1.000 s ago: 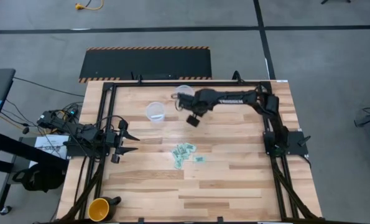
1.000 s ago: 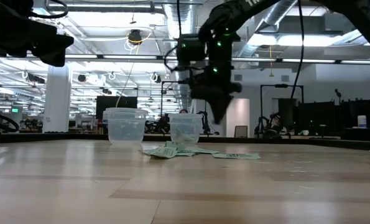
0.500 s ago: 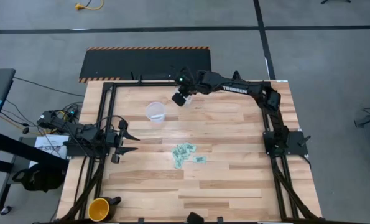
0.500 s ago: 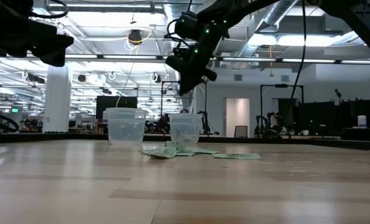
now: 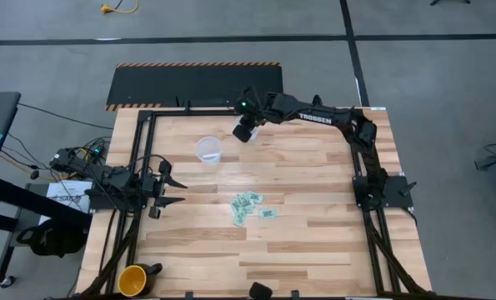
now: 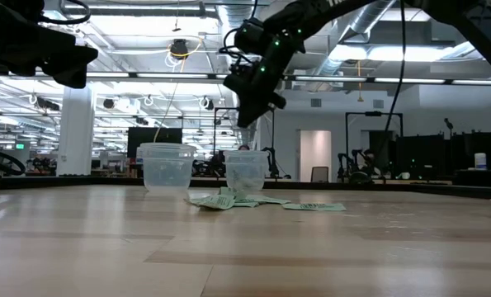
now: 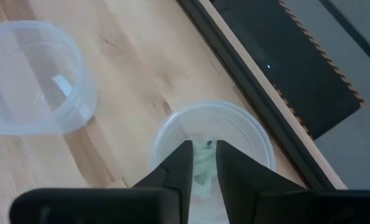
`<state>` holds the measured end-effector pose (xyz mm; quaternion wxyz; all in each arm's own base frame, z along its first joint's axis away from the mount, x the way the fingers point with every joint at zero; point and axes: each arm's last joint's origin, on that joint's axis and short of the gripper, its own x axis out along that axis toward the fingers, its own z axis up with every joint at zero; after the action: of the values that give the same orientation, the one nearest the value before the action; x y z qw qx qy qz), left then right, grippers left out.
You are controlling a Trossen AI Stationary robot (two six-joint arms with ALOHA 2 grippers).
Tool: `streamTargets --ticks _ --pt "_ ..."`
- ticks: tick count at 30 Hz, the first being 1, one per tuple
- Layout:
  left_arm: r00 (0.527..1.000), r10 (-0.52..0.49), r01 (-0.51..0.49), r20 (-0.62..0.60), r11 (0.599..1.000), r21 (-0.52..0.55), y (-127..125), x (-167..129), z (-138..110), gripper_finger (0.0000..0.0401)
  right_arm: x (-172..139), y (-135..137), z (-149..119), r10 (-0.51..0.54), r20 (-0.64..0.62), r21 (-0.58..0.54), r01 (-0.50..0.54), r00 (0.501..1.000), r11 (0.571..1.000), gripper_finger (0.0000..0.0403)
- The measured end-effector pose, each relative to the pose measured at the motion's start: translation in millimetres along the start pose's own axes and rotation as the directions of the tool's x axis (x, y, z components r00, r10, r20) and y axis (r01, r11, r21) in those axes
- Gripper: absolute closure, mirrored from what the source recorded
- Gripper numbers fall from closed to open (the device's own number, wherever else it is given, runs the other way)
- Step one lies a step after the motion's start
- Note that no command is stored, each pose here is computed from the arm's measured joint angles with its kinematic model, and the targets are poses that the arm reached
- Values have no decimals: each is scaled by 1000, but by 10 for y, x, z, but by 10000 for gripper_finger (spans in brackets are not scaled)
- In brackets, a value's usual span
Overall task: Pick and place items into bin
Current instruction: Put the stevia packet into the top transparent bin
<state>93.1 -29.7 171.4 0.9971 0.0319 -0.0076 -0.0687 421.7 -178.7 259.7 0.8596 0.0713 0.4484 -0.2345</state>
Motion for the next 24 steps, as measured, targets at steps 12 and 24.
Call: streamTargets --ticks 12,24 --pt "1000 0 0 0 1000 0 0 0 -1 235 -20 149 -21 18 -14 -18 -18 1000 1000 294" --pt "1000 0 0 0 1000 0 0 0 -1 235 -149 660 -321 142 -278 -4 -149 950 989 295"
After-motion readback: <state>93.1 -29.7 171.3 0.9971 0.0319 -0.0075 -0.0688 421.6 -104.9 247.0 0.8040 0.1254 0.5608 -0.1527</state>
